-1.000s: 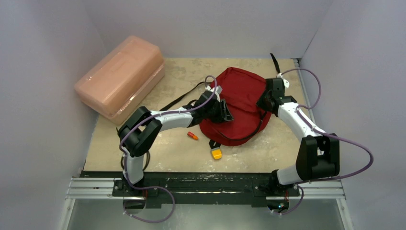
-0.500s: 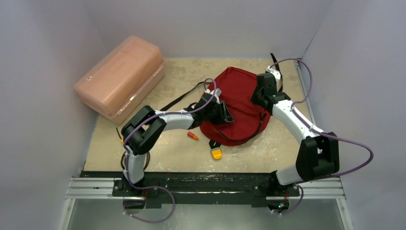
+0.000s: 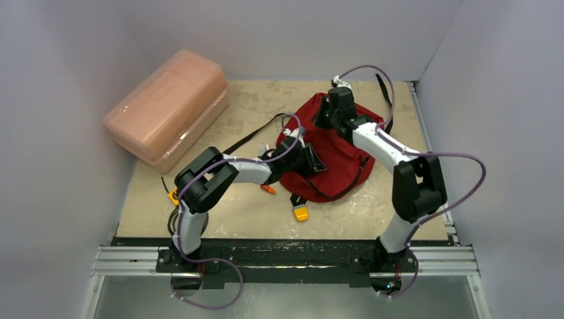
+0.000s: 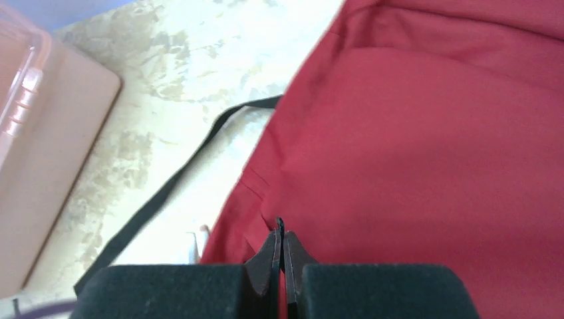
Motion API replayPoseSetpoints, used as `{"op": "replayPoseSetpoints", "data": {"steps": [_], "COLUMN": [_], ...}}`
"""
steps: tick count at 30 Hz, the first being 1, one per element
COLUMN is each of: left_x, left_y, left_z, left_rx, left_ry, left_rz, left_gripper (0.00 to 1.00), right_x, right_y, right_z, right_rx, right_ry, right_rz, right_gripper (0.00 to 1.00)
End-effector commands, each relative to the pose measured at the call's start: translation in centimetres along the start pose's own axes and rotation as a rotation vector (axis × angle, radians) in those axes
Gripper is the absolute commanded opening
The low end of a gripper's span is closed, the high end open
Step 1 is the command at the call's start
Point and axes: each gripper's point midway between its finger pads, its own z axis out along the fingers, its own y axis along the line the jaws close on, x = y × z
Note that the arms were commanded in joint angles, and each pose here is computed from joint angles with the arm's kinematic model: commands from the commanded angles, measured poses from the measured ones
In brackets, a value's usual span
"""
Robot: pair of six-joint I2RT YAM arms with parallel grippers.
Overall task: Pack the student bag
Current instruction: Unzip the student bag at the center of the board.
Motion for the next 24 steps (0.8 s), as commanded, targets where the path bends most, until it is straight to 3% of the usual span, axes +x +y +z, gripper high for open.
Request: {"op": "replayPoseSetpoints", "data": {"steps": [1, 8, 14, 18, 19, 20, 24], "left_x": [0.4, 0.6, 0.7, 0.2, -0.1, -0.3, -1.2], "left_y": [0.3, 0.5, 0.4, -0.6, -1.1, -1.5, -3.2], "left_z": [0.6, 0.6, 0.6, -0.4, -0.8, -1.3, -3.3], "left_rx": [0.012, 0.045, 0.058, 0.065, 0.066, 0.066, 0.075], "left_ry": [-0.022, -0.043, -0.047, -0.049, -0.054, -0.056, -0.019], "left_rz": [-0.003, -0.020, -0.024, 0.023, 0.041, 0.066, 0.169], "left_gripper": [0.29, 0.29, 0.29, 0.38, 0.42, 0.46, 0.52], "right_x": [-5.2, -3.5, -2.3, -2.7, -2.5, -3.1, -3.2], "right_y": [6.0, 8.7, 8.6, 7.3, 6.3, 5.5, 0.8], "right_z": [1.2, 4.3, 6.9, 6.2, 5.7, 5.0, 0.5], "right_rx": [-0.186, -0.321, -0.312, -0.269, -0.241, -0.225, -0.115], "right_ry": [-0.081, 0.014, 0.069, 0.120, 0.158, 0.164, 0.184], "right_rz": [0.064, 0.085, 0.045, 0.016, 0.007, -0.001, -0.007], "right_gripper": [0.00, 0.00, 0.00, 0.00, 0.20, 0.31, 0.49]}}
